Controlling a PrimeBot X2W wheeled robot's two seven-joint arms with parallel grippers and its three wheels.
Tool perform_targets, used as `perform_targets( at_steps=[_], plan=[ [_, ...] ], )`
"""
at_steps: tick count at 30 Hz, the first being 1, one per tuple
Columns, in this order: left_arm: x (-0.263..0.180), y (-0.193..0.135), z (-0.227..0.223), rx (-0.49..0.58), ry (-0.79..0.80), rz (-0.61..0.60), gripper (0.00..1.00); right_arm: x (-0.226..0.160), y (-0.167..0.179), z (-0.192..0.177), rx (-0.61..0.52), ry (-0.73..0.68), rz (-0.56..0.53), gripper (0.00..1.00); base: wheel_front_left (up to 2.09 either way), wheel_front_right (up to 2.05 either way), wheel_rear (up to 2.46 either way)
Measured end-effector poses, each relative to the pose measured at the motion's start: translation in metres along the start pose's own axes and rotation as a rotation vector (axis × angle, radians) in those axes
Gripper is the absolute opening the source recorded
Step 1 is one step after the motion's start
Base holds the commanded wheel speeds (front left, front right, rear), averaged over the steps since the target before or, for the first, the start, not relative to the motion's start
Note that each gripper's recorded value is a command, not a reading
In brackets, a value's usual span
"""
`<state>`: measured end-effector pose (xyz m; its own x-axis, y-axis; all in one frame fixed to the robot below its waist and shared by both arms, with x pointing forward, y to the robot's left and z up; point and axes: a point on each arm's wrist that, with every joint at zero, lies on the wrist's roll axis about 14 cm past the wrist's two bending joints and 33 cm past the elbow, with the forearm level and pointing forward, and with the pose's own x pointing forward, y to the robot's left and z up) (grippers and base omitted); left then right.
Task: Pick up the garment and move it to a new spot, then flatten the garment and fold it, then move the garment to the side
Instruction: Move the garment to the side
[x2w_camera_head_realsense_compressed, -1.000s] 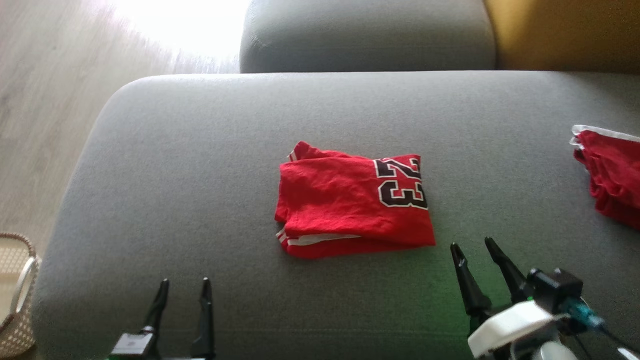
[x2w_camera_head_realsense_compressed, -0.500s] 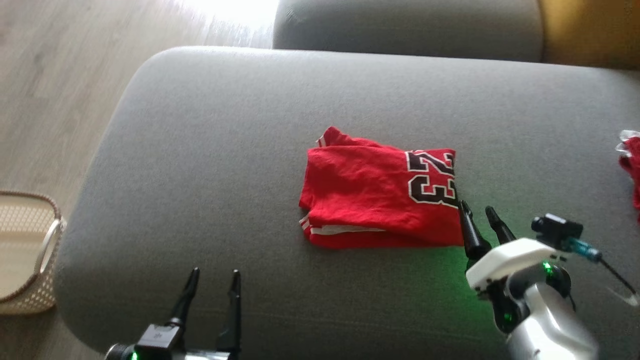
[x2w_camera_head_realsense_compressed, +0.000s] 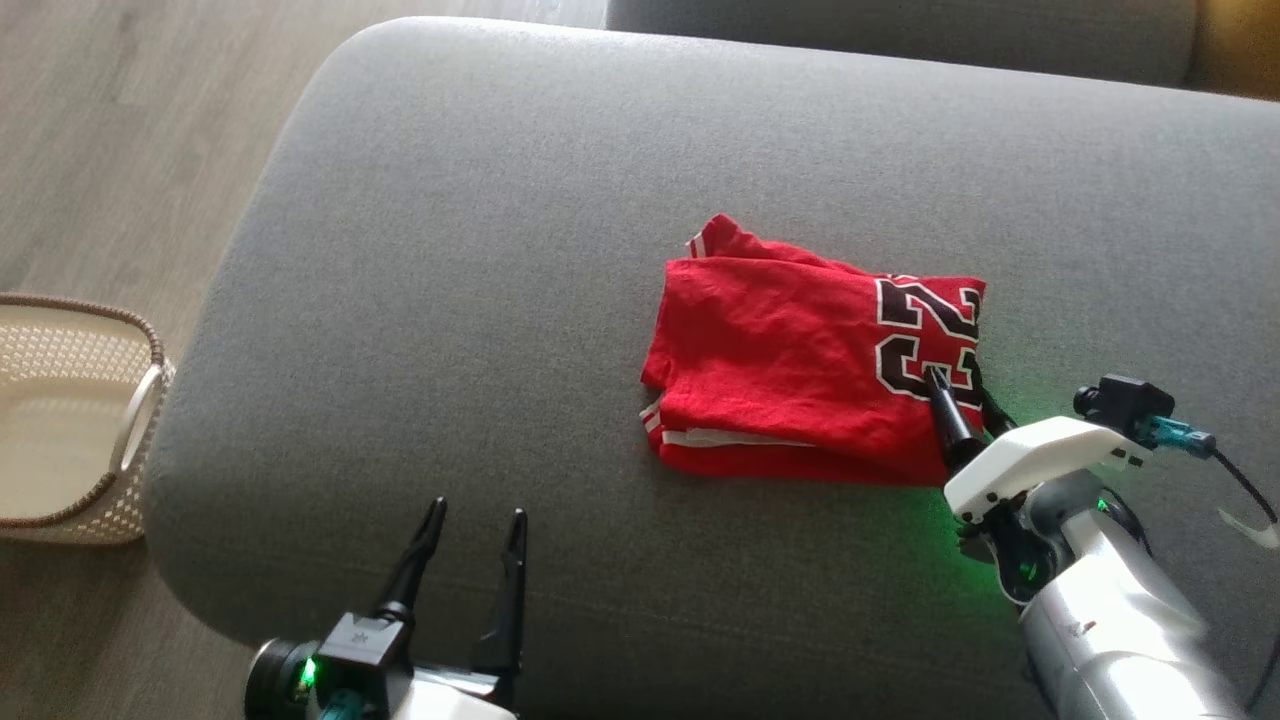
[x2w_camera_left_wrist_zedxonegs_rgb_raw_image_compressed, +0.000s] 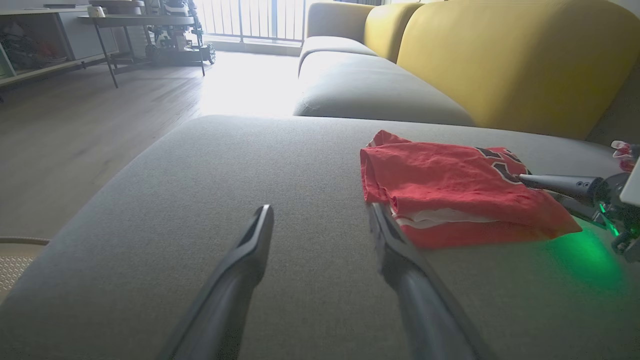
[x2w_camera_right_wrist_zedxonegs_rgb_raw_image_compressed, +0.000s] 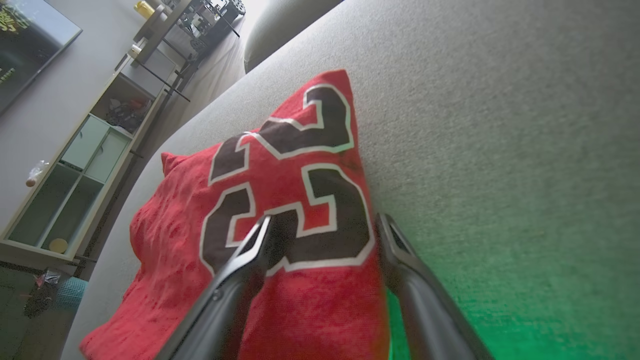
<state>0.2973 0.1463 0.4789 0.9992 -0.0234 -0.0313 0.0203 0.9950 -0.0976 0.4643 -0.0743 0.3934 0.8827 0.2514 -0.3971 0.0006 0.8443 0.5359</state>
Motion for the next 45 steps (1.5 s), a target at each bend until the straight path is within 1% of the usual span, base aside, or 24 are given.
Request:
perform_targets(
  at_steps=[1, 2, 3, 4, 5, 9, 13, 16, 17, 22, 28, 31, 33, 39, 45],
  plan=[
    [0.000, 0.000, -0.001, 0.003, 0.004, 0.000, 1.00, 0.001, 0.000, -0.002, -0.003, 0.009, 0.001, 0.98, 0.00, 0.00, 0.00],
    [0.000, -0.001, -0.002, 0.003, 0.006, 0.000, 1.00, 0.001, 0.000, -0.004, -0.011, 0.017, 0.002, 0.66, 0.00, 0.00, 0.00],
    [-0.001, -0.002, -0.002, 0.002, 0.008, -0.003, 1.00, 0.002, 0.000, -0.006, -0.021, 0.025, 0.003, 0.37, 0.00, 0.00, 0.00],
    [0.000, -0.003, -0.002, 0.002, 0.008, -0.007, 1.00, 0.002, -0.001, -0.007, -0.025, 0.028, 0.003, 0.15, 0.00, 0.00, 0.00],
    [0.000, -0.004, -0.002, 0.005, 0.007, -0.011, 1.00, 0.001, -0.001, -0.006, -0.023, 0.028, 0.003, 0.00, 0.00, 0.00, 0.00],
    [0.005, -0.008, 0.001, 0.021, -0.003, -0.032, 1.00, -0.001, -0.006, -0.002, -0.018, 0.018, -0.004, 0.00, 0.00, 0.00, 0.00],
    [0.011, -0.017, 0.001, 0.034, -0.007, -0.070, 1.00, -0.008, -0.018, 0.010, -0.073, -0.015, -0.014, 0.00, 0.00, 0.00, 0.00],
    [0.016, -0.022, 0.000, 0.041, -0.005, -0.094, 1.00, -0.010, -0.029, 0.030, -0.142, -0.048, -0.025, 0.00, 0.00, 0.00, 0.00],
    [0.016, -0.022, 0.000, 0.041, -0.005, -0.094, 1.00, -0.010, -0.029, 0.030, -0.142, -0.048, -0.025, 0.00, 0.00, 0.00, 0.00],
    [0.027, -0.037, -0.002, 0.036, 0.000, -0.153, 1.00, -0.015, -0.045, 0.082, -0.272, -0.135, -0.051, 0.00, 0.00, 0.00, 0.00],
    [0.041, -0.064, -0.007, 0.024, 0.011, -0.257, 1.00, -0.039, -0.094, 0.136, -0.383, -0.214, -0.164, 0.00, 0.00, 0.00, 0.00],
    [0.051, -0.077, -0.006, 0.021, 0.006, -0.305, 1.00, -0.054, -0.117, 0.159, -0.410, -0.248, -0.227, 0.00, 0.00, 0.00, 0.00],
    [0.057, -0.086, -0.008, 0.015, 0.008, -0.339, 1.00, -0.061, -0.127, 0.174, -0.424, -0.275, -0.256, 0.00, 0.00, 0.00, 0.00],
    [0.064, -0.106, -0.021, 0.007, 0.044, -0.418, 1.00, -0.081, -0.152, 0.221, -0.465, -0.354, -0.338, 0.00, 0.00, 0.00, 0.00],
    [0.078, -0.117, -0.028, -0.004, 0.055, -0.458, 1.00, -0.094, -0.173, 0.261, -0.501, -0.405, -0.414, 0.00, 0.00, 0.00, 0.00]
  ],
)
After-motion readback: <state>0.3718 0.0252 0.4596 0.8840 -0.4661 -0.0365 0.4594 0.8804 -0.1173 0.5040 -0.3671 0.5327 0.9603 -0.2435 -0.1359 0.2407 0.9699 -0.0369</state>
